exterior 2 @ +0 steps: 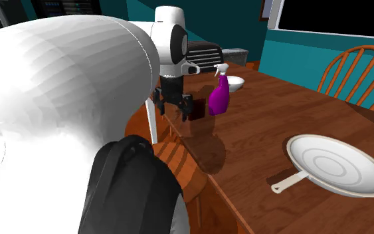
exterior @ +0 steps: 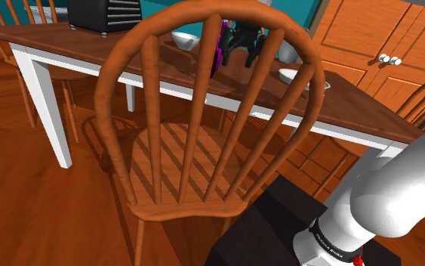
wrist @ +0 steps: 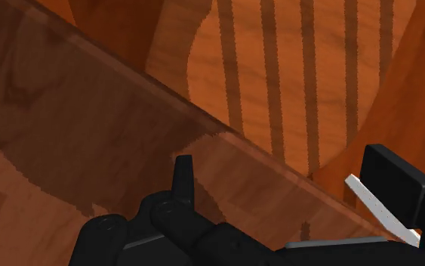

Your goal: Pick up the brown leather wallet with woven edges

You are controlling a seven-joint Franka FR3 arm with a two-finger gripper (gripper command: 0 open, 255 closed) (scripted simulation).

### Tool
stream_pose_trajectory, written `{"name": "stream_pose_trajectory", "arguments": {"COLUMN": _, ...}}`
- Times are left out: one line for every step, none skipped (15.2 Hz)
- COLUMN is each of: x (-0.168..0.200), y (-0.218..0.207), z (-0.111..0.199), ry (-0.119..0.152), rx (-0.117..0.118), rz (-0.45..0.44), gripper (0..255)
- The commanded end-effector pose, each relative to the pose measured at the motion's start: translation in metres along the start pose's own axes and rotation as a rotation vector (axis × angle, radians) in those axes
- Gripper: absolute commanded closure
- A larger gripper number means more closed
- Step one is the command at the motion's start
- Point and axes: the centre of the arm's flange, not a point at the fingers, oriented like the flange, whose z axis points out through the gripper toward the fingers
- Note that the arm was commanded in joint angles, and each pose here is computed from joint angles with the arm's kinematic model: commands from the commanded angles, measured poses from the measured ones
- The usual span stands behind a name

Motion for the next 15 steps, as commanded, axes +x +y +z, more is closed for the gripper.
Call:
{"name": "stream_pose_trajectory", "arguments": {"x": 0.027, "y": -0.001, "z": -0.006, "ry": -0.006, "rx": 0.002, "rz": 0.055, "gripper": 0}}
{"name": "stream_pose_trajectory", "arguments": {"x": 0.040, "y": -0.002, "z": -0.008, "ry": -0.008, "rx": 0.004, "rz": 0.081, "gripper": 0}}
{"name": "stream_pose_trajectory", "arguments": {"x": 0.054, "y": -0.003, "z": -0.011, "ry": -0.011, "rx": 0.005, "rz": 0.107, "gripper": 0}}
{"name": "stream_pose_trajectory", "arguments": {"x": 0.067, "y": -0.003, "z": -0.013, "ry": -0.014, "rx": 0.006, "rz": 0.133, "gripper": 0}}
{"name": "stream_pose_trajectory", "arguments": {"x": 0.081, "y": -0.003, "z": -0.016, "ry": -0.017, "rx": 0.007, "rz": 0.159, "gripper": 0}}
{"name": "stream_pose_trajectory", "arguments": {"x": 0.094, "y": -0.003, "z": -0.018, "ry": -0.020, "rx": 0.008, "rz": 0.186, "gripper": 0}}
{"name": "stream_pose_trajectory", "arguments": {"x": 0.107, "y": -0.003, "z": -0.021, "ry": -0.022, "rx": 0.009, "rz": 0.212, "gripper": 0}}
{"name": "stream_pose_trajectory", "arguments": {"x": 0.121, "y": -0.002, "z": -0.023, "ry": -0.025, "rx": 0.010, "rz": 0.238, "gripper": 0}}
{"name": "stream_pose_trajectory", "arguments": {"x": 0.134, "y": 0.000, "z": -0.025, "ry": -0.028, "rx": 0.011, "rz": 0.264, "gripper": 0}}
{"name": "stream_pose_trajectory", "arguments": {"x": 0.139, "y": 0.000, "z": -0.026, "ry": -0.029, "rx": 0.012, "rz": 0.274, "gripper": 0}}
{"name": "stream_pose_trajectory", "arguments": {"x": 0.139, "y": 0.000, "z": -0.021, "ry": -0.029, "rx": 0.012, "rz": 0.274, "gripper": 0}}
{"name": "stream_pose_trajectory", "arguments": {"x": 0.139, "y": 0.001, "z": -0.016, "ry": -0.029, "rx": 0.012, "rz": 0.274, "gripper": 0}}
{"name": "stream_pose_trajectory", "arguments": {"x": 0.139, "y": 0.001, "z": -0.010, "ry": -0.029, "rx": 0.012, "rz": 0.274, "gripper": 0}}
{"name": "stream_pose_trajectory", "arguments": {"x": 0.139, "y": 0.001, "z": -0.005, "ry": -0.029, "rx": 0.012, "rz": 0.274, "gripper": 0}}
{"name": "stream_pose_trajectory", "arguments": {"x": 0.139, "y": 0.001, "z": 0.000, "ry": -0.029, "rx": 0.012, "rz": 0.274, "gripper": 0}}
